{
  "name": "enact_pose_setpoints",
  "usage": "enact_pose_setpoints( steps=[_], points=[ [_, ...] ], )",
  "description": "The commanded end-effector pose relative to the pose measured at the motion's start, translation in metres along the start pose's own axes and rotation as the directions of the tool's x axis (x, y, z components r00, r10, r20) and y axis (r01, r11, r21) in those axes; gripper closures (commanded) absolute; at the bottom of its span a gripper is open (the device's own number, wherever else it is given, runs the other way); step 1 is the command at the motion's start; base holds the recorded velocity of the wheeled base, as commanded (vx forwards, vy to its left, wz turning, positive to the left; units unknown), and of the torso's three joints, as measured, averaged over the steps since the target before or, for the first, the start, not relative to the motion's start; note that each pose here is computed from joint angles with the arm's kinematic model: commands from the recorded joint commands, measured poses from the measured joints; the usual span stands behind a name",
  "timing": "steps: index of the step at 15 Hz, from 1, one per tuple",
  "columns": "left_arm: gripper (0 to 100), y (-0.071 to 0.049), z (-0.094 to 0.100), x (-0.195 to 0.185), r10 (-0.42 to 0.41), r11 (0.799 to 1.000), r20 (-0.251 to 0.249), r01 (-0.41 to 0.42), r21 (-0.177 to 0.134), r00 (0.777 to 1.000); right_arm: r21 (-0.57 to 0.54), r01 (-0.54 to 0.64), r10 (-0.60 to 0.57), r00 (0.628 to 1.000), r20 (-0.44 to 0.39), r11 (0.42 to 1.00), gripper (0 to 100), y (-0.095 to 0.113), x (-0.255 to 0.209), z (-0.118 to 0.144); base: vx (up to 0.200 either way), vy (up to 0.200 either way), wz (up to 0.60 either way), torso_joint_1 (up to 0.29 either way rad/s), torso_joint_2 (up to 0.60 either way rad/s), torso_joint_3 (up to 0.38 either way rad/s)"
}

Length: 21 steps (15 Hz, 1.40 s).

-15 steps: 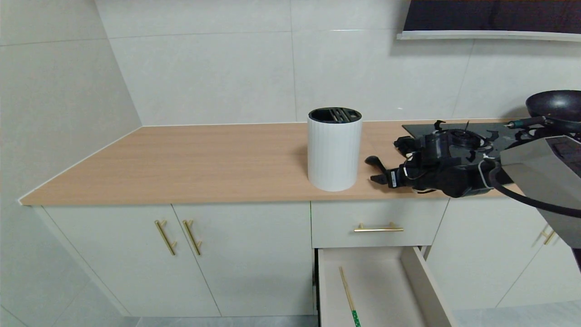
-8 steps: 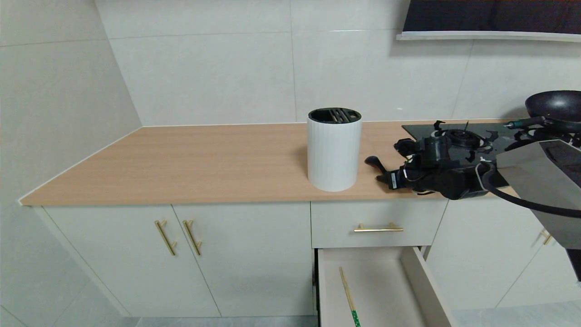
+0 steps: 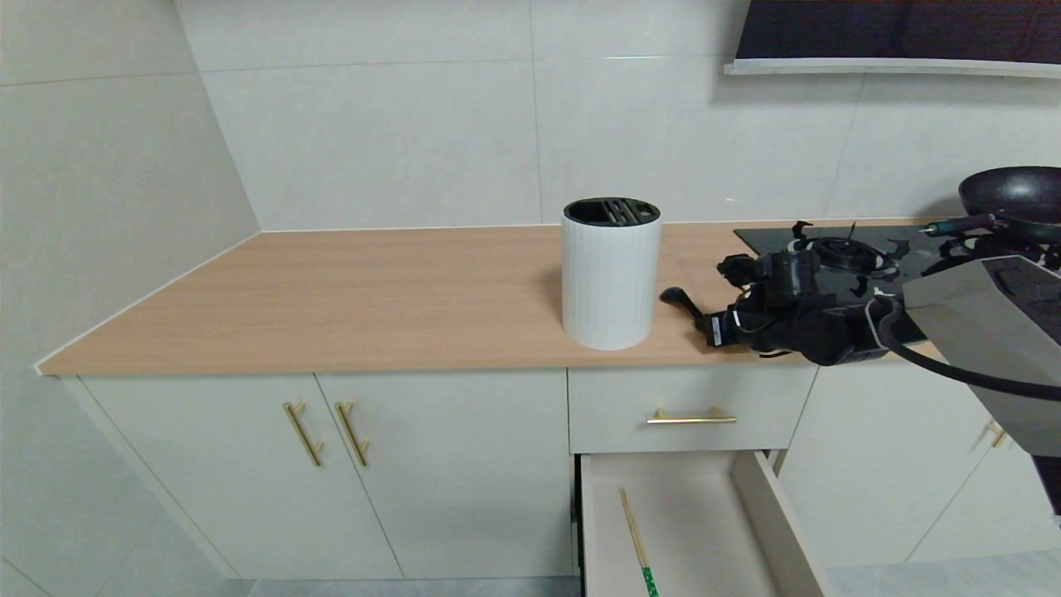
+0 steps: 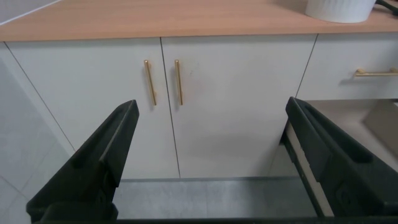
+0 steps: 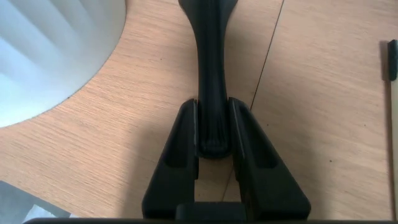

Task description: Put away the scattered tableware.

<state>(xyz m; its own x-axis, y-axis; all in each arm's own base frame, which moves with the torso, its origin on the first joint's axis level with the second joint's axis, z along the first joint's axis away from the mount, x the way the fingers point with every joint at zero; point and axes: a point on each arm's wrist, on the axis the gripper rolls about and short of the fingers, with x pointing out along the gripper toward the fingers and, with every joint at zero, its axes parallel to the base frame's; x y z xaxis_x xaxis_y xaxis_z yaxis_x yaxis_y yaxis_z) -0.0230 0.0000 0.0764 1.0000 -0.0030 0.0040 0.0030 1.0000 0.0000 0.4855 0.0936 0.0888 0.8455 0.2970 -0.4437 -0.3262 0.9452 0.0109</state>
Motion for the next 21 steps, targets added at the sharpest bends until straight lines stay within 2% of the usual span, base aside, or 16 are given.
enact_pose_setpoints(
  steps=[1,2,5,6,7,8,10,11,12,14,16,21],
  points=[
    [0,0.000,0.000,0.000,0.000,1.000,0.001,0.000,0.000,1.000,0.015,0.026,-0.026,1.000,-0.003,1.000,100,0.001,-0.007,0.003,0.000,0.000,0.00,0.000,0.00,0.000],
    [0,0.000,0.000,0.000,0.000,1.000,-0.001,0.000,0.000,1.000,0.057,0.041,-0.041,0.999,-0.014,0.998,100,0.004,-0.022,0.006,0.000,0.000,0.00,0.000,0.00,0.000],
    [0,0.000,0.000,0.000,0.000,1.000,-0.001,0.000,0.000,1.000,0.077,0.044,-0.041,0.998,-0.036,0.996,100,0.009,-0.058,0.008,0.000,0.000,0.00,0.000,0.00,0.000],
    [0,0.000,0.000,0.000,0.000,1.000,-0.003,0.000,0.000,1.000,0.128,0.046,-0.041,0.998,-0.040,0.991,100,0.013,-0.090,0.011,0.000,0.000,0.00,0.000,0.00,0.000],
    [0,0.000,0.000,0.000,0.000,1.000,-0.003,0.000,0.000,1.000,0.129,0.045,-0.041,0.998,-0.038,0.991,100,0.013,-0.092,0.012,0.000,0.000,0.00,0.000,0.00,0.000],
    [0,0.000,0.000,0.000,0.000,1.000,-0.003,0.000,0.000,1.000,0.164,0.047,-0.041,0.998,-0.040,0.985,100,0.018,-0.134,0.013,0.000,0.000,0.00,0.000,0.00,0.000],
    [0,0.000,0.000,0.000,0.000,1.000,-0.003,0.000,0.000,1.000,0.165,0.045,-0.040,0.999,-0.036,0.985,100,0.025,-0.174,0.009,0.000,0.000,0.00,0.000,0.00,0.000],
    [0,0.000,0.000,0.000,0.000,1.000,-0.003,0.000,0.000,1.000,0.165,0.045,-0.040,0.999,-0.036,0.985,100,0.025,-0.176,0.009,0.000,0.000,0.00,0.000,0.00,0.000],
    [0,0.000,0.000,0.000,0.000,1.000,-0.001,0.000,0.000,1.000,0.170,0.038,-0.033,0.999,-0.027,0.985,100,0.032,-0.211,0.007,0.000,0.000,0.00,0.000,0.00,0.000],
    [0,0.000,0.000,0.000,0.000,1.000,-0.003,0.000,0.000,1.000,0.189,0.021,-0.016,0.999,-0.030,0.982,100,0.039,-0.240,0.002,0.000,0.000,0.00,0.000,0.00,0.000],
    [0,0.000,0.000,0.000,0.000,1.000,-0.003,0.000,0.000,1.000,0.182,-0.005,0.016,0.998,-0.058,0.983,100,0.046,-0.254,-0.009,0.000,0.000,0.00,0.000,0.00,0.000],
    [0,0.000,0.000,0.000,0.000,1.000,-0.003,0.000,0.000,1.000,0.179,-0.043,0.065,0.990,-0.121,0.983,100,0.052,-0.248,-0.027,0.000,0.000,0.00,0.000,0.00,0.000]
  ],
)
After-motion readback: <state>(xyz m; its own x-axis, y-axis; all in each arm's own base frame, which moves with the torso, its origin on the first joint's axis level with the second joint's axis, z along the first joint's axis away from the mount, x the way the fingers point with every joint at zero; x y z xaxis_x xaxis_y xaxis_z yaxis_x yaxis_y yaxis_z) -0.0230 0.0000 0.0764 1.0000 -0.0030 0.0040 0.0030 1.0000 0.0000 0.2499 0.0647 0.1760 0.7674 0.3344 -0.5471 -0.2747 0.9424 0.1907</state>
